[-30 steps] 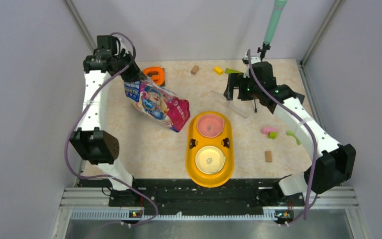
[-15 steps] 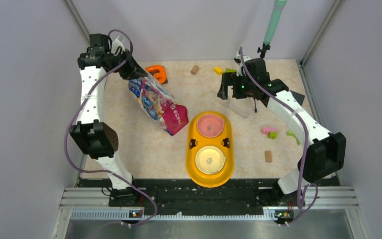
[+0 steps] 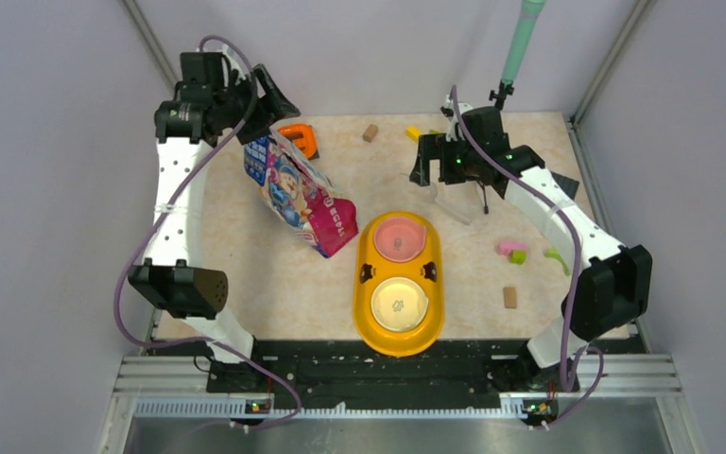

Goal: Serve the pet food

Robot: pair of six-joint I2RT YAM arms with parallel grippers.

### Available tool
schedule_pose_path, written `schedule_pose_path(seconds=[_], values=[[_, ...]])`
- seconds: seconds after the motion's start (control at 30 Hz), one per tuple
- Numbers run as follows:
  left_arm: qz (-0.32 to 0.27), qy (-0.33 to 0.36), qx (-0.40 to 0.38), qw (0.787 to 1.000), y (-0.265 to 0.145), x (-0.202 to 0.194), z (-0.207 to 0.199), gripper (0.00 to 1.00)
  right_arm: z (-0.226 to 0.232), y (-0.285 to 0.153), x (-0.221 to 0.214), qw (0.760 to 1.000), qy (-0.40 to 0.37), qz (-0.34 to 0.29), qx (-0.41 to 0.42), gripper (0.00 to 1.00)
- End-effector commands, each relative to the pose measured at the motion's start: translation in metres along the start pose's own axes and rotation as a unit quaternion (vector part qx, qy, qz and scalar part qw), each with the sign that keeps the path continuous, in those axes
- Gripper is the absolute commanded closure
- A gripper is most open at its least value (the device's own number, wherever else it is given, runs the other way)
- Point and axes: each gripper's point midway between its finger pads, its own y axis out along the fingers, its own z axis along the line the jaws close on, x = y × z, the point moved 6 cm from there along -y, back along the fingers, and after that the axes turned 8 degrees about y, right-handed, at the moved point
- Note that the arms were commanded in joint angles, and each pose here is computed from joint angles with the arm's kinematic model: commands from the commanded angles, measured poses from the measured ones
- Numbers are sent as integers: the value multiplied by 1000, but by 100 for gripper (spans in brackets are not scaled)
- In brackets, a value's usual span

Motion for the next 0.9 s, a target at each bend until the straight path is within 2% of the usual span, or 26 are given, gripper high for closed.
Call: schedule_pose_path(seconds=[0.0,0.23,0.37,0.63,0.73,0.87], values=[[-15,-9,110,994,-10,-13,-8,17,9,-1,12,1000,-8,-14,13,2],[-54,-42,227,972,-10,-28,-1,18,9,-4,11,1000,-5,-23,15,2],[-82,-51,235,967,-20,-27,-3,18,8,-4,7,1000,-2,-15,13,2],[-154,-81,234,956,-47,-31,-7,27,9,-5,5,1000,0,-15,13,2],[-155,-82,237,956,-42,-37,-3,25,10,-4,4,1000,2,-13,16,2],[-110,-82,229,964,-14,-47,-1,19,13,-1,3,1000,4,-9,23,2]])
